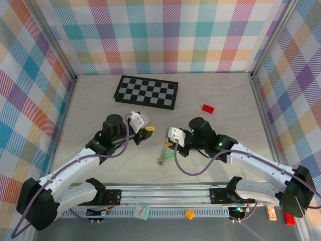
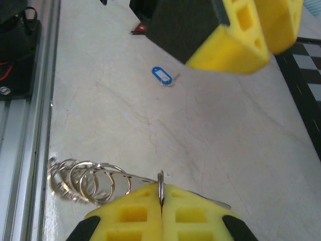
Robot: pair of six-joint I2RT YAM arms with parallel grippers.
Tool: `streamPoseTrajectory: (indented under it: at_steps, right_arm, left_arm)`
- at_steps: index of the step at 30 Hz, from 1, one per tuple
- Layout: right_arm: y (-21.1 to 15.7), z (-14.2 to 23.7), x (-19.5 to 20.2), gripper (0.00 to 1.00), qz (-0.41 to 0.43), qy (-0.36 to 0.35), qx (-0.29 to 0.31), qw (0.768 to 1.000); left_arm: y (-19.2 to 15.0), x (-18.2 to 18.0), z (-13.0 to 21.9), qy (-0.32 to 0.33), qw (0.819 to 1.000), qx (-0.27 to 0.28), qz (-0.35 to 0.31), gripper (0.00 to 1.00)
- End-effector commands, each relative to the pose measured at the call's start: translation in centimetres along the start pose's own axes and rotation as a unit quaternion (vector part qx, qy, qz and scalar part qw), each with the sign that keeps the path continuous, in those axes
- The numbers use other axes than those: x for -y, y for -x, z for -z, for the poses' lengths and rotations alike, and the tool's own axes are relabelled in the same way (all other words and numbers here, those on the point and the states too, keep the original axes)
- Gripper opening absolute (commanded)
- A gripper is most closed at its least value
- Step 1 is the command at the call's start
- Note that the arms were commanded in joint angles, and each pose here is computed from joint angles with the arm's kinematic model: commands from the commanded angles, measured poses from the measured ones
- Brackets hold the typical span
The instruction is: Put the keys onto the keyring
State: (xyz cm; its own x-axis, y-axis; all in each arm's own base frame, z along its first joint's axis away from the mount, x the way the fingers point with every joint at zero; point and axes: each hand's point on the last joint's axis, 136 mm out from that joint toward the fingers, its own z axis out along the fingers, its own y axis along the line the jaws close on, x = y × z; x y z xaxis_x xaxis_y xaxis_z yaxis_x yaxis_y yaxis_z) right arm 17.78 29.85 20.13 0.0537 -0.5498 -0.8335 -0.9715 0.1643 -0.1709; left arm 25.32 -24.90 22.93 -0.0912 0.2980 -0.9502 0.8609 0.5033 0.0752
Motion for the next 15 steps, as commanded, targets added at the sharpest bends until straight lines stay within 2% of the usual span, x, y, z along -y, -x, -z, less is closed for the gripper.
streamPoseTrajectory:
  at_steps: [1,4,8,15]
  right_arm:
    - [3.0,0.3,0.1,0.00,0.037,0.015,0.044,0.998]
    - [2.9,0.1,-0.1,0.00,0.038,0.025,0.040,0.998]
    - [2.8,-0.2,-0.5,0.00,0.039,0.044,0.032,0.998]
    - [2.4,-0.8,-1.2,0.00,0.038,0.073,0.014,0.997]
  left_arm:
    - [0.8,2.3,0.7,-0.066,0.998,0.002,-0.018,0.31]
    - [0.2,3.7,1.3,-0.090,0.995,0.010,-0.038,0.31]
    - [-1.7,6.0,1.3,-0.119,0.987,0.012,-0.107,0.29]
    - [-2.8,7.4,0.7,-0.135,0.982,0.002,-0.128,0.26]
